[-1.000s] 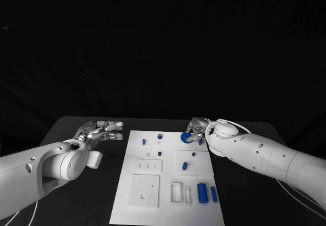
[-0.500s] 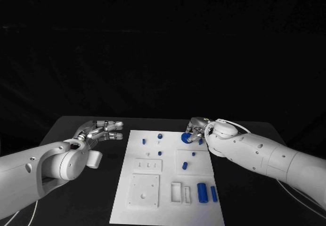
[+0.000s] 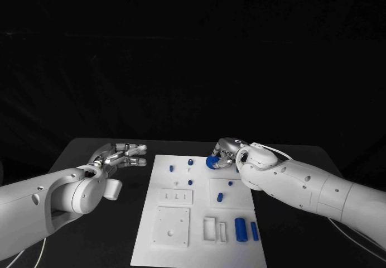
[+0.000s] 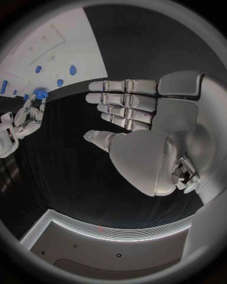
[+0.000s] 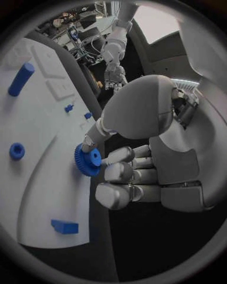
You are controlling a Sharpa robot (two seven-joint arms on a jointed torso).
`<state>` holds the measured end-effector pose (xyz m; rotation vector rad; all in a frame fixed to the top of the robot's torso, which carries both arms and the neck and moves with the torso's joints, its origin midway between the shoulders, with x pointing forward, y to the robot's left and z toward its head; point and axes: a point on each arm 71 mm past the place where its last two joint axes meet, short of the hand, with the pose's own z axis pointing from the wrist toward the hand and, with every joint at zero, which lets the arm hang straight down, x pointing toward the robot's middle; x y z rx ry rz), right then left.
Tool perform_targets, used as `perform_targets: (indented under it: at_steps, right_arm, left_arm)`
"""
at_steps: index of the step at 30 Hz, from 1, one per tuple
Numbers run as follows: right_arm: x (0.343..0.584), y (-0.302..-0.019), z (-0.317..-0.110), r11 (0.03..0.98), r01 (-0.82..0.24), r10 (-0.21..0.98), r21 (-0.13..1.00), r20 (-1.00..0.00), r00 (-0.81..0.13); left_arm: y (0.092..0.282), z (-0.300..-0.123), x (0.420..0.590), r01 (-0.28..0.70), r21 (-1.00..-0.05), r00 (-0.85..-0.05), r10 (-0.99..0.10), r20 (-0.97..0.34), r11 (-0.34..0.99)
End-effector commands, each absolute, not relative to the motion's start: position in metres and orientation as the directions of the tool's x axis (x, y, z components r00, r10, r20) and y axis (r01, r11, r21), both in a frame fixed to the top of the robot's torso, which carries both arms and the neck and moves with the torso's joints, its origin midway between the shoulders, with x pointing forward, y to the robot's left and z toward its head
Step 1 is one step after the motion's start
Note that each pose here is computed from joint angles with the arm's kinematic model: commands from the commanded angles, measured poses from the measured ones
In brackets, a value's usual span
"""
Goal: Assemble the parts on the task board
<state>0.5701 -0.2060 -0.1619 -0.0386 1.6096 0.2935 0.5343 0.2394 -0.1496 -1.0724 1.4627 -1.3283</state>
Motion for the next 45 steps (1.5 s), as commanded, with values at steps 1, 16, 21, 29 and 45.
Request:
perform_targets:
  at_steps: [1, 16, 21, 29, 45]
  right_arm:
    - [0.566, -0.195, -0.153, 0.96, -0.234, 0.164, 0.156, -0.986, 0.016]
    - [0.557, -0.14, -0.146, 0.939, -0.316, 0.171, 0.138, -0.982, 0.079]
    - [0.556, -0.128, -0.151, 0.935, -0.329, 0.165, 0.131, -0.983, 0.077]
    - [0.555, -0.114, -0.162, 0.932, -0.339, 0.157, 0.128, -0.986, 0.061]
    - [0.555, -0.105, -0.179, 0.934, -0.339, 0.124, 0.109, -0.992, 0.023]
  left_arm:
    - [0.238, -0.149, 0.534, -0.036, -0.998, -0.266, -0.963, -0.048, 0.06]
    - [0.235, -0.148, 0.533, -0.025, -0.997, -0.274, -0.96, -0.061, 0.07]
    - [0.232, -0.148, 0.533, -0.024, -0.997, -0.279, -0.958, -0.062, 0.071]
    - [0.23, -0.148, 0.533, -0.023, -0.997, -0.284, -0.957, -0.061, 0.07]
    - [0.227, -0.148, 0.534, -0.023, -0.997, -0.29, -0.955, -0.06, 0.069]
